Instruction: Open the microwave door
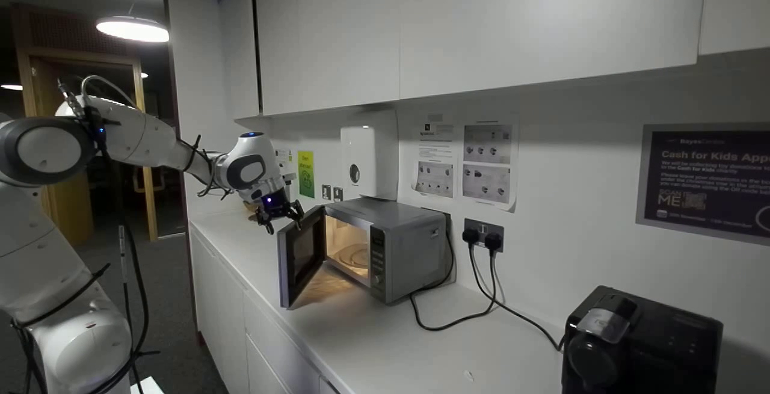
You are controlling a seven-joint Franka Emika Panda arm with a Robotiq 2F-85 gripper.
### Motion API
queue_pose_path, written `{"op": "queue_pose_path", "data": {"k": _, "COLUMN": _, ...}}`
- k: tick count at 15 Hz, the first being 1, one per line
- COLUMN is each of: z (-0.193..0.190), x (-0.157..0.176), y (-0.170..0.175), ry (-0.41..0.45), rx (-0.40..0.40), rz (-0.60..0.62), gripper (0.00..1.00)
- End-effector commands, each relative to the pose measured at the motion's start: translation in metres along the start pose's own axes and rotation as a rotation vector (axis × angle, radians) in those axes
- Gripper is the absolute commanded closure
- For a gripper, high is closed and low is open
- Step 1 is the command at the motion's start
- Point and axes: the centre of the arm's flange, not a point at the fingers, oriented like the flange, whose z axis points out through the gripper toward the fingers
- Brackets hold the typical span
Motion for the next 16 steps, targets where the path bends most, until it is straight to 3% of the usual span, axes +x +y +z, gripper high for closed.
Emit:
{"op": "queue_pose_path", "data": {"k": 1, "z": -0.004, "x": -0.01, "y": 0.001, "ry": 0.013, "rx": -0.035, "rz": 0.045, "gripper": 0.0}}
{"op": "queue_pose_path", "data": {"k": 9, "z": -0.003, "x": -0.018, "y": 0.009, "ry": 0.039, "rx": -0.106, "rz": 0.084, "gripper": 0.0}}
{"op": "queue_pose_path", "data": {"k": 16, "z": -0.006, "x": -0.033, "y": 0.016, "ry": 0.087, "rx": -0.114, "rz": 0.101, "gripper": 0.0}}
